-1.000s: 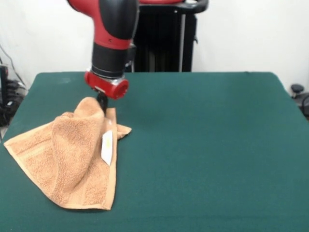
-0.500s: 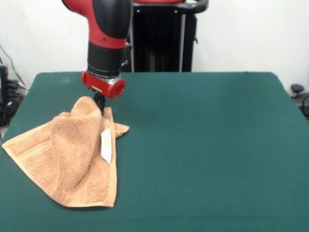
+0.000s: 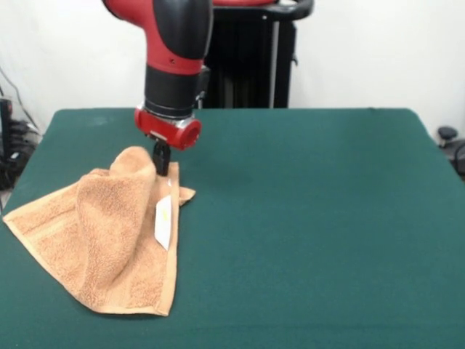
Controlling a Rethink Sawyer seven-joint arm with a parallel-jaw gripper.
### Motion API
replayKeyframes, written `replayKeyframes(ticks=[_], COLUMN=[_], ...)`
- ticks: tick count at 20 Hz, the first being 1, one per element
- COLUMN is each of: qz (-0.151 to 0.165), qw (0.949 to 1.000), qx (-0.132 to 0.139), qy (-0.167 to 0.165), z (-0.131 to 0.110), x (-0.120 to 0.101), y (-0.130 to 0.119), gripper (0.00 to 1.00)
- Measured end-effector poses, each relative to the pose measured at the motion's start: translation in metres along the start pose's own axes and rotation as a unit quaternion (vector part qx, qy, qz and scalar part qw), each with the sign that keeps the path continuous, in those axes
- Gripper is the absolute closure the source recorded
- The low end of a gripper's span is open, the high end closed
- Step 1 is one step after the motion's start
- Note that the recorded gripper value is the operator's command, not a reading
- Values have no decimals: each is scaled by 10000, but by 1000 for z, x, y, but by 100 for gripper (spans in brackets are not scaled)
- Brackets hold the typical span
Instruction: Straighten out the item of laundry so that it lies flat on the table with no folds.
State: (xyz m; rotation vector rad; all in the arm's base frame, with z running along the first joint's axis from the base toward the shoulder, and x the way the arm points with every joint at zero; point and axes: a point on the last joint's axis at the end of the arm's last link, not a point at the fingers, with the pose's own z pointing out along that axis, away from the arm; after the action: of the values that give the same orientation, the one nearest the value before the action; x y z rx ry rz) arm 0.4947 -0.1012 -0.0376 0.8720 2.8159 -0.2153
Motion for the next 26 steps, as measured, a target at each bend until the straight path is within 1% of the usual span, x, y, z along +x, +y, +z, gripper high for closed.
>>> replayKeyframes(ticks=[2,4,6,10,15,17,21,24,26], qz=[-24,-25,-4,82,200,312,652,1000,1178], qw=[10000,10000,10000,9999,9998,9995,9979,9949,9929], qx=[-14,-22,-27,1,31,38,22,32,35], qy=[23,34,52,60,62,40,-10,-92,-144], z=[-2,-2,-4,-5,-6,-6,-7,-7,-7], x=[6,8,12,15,18,18,19,21,23], y=[14,20,32,45,56,63,75,85,91], gripper=[100,100,100,100,100,100,100,100,100])
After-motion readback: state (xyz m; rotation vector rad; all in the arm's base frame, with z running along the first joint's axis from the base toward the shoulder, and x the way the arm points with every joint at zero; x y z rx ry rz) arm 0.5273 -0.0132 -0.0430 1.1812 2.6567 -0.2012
